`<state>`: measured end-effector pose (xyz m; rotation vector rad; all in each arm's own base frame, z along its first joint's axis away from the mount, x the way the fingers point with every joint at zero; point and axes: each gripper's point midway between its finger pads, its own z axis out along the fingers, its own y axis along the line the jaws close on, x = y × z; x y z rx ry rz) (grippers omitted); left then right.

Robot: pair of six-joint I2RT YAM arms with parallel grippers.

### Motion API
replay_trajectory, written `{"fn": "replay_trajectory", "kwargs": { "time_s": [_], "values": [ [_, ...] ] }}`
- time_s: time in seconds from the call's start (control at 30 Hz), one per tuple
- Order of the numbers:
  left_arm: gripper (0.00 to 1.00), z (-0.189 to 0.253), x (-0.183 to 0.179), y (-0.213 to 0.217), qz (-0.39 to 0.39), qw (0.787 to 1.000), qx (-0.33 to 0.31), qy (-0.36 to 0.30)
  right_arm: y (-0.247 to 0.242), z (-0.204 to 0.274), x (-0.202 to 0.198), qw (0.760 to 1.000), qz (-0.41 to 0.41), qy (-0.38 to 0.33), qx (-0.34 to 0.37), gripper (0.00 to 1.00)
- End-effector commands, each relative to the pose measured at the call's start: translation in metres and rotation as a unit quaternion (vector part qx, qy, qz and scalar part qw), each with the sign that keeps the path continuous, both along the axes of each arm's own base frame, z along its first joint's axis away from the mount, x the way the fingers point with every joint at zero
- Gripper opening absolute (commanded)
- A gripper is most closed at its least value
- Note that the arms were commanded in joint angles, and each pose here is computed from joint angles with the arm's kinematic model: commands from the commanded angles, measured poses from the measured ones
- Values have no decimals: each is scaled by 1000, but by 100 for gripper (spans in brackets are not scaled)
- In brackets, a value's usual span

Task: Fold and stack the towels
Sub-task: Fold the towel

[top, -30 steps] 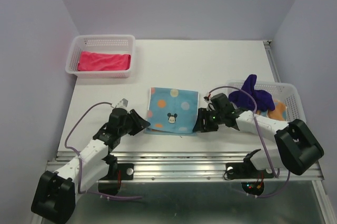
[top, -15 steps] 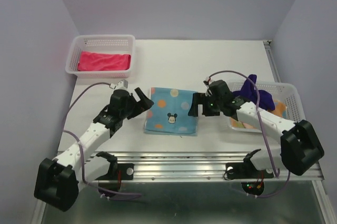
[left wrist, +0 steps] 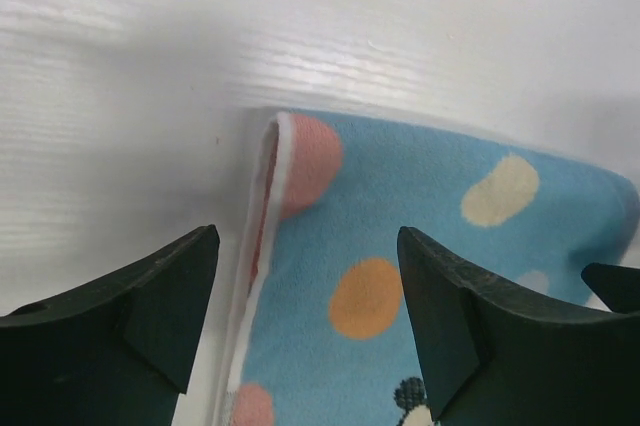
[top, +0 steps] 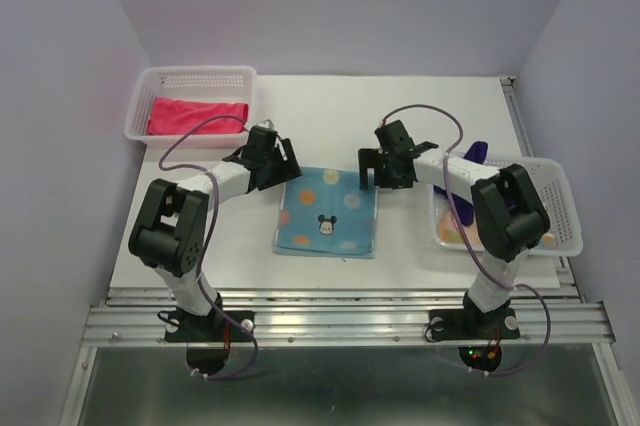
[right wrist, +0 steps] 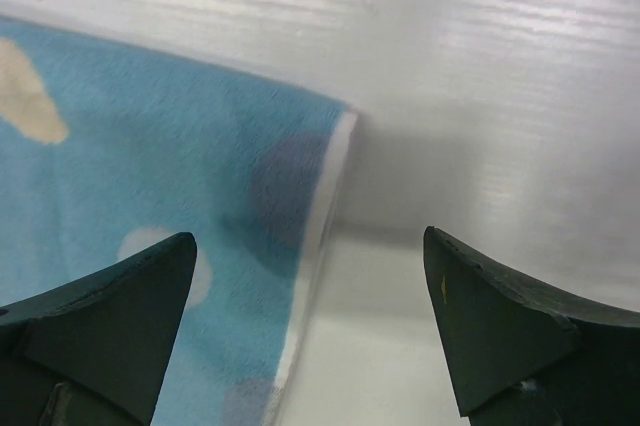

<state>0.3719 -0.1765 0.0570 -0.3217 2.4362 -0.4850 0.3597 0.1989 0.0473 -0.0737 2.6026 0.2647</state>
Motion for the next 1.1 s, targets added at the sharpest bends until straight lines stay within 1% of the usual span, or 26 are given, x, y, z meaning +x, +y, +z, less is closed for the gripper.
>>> {"fn": "replay_trajectory", "kwargs": {
  "time_s": [0.0, 0.1, 0.17, 0.2, 0.3, 0.33, 0.37, 0.43, 0.47, 0.5, 0.53, 0.6, 0.63, 0.67, 0.7, 0.73, 0.77, 0.87, 0.9, 0.93, 0.97, 1.0, 1.03, 1.07],
  "values": [
    [80, 4, 27, 0, -14, 1000, 9, -14, -13, 6, 29, 999, -6, -22, -30, 100],
    [69, -15, 36, -4, -14, 1000, 10, 8, -19, -7, 37, 999, -16, -10, -37, 98],
    [66, -17, 40, -6, -15, 1000, 8, 9, -19, -11, 39, 999, -13, -6, -35, 96],
    [65, -19, 41, -6, -15, 1000, 11, 10, -17, -11, 41, 1000, -9, -7, -28, 93],
    [61, -25, 45, -5, -12, 1000, 18, 14, -18, -13, 47, 1000, -7, -6, -17, 91],
    [59, -25, 47, -5, -12, 1000, 17, 13, -18, -13, 49, 1000, -6, -7, -14, 91],
    [56, -27, 47, -5, -13, 1000, 19, 16, -17, -15, 50, 1000, -4, -6, -13, 86],
    [52, -33, 47, -6, -16, 999, 20, 23, -17, -14, 54, 1000, 0, -11, -8, 81],
    [45, -35, 47, -6, -17, 999, 20, 25, -17, -17, 55, 1000, 1, -9, -9, 77],
    [43, -41, 45, -6, -17, 999, 22, 32, -16, -18, 56, 1000, 8, -10, -7, 67],
    [36, -43, 46, -7, -17, 999, 21, 33, -16, -19, 57, 1000, 11, -9, -7, 61],
    [31, -46, 46, -10, -24, 999, 17, 38, -11, -25, 55, 1000, 24, 0, 4, 51],
    [23, -47, 46, -10, -25, 999, 17, 38, -8, -28, 54, 1000, 30, 3, 8, 48],
    [18, -47, 46, -10, -26, 999, 17, 39, -7, -28, 55, 999, 33, 3, 10, 44],
    [15, -48, 46, -10, -26, 999, 18, 39, -6, -31, 54, 999, 37, 5, 12, 37],
    [5, -48, 47, -10, -25, 999, 18, 39, -4, -35, 53, 999, 41, 10, 15, 33],
    [1, -47, 47, -10, -24, 999, 19, 37, -4, -38, 53, 999, 41, 14, 15, 30],
    [0, -42, 49, -8, -22, 999, 23, 30, -1, -39, 49, 998, 54, 18, 20, 16],
    [0, -37, 51, -6, -18, 999, 25, 23, -1, -38, 50, 998, 59, 13, 22, 9],
    [0, -32, 54, -6, -17, 999, 26, 16, 1, -31, 51, 998, 64, 4, 27, 4],
    [0, -28, 54, -5, -14, 999, 26, 11, 1, -25, 53, 997, 66, -5, 28, 2],
    [0, -24, 55, -4, -13, 1000, 27, 5, 1, -19, 55, 997, 67, -15, 28, 1],
    [0, -10, 57, -5, -12, 1000, 22, -11, -1, -14, 56, 998, 62, -22, 24, 1],
    [0, -12, 49, -2, -12, 1000, 21, -11, 0, 0, 55, 997, 64, -36, 32, 1]
  ]
}}
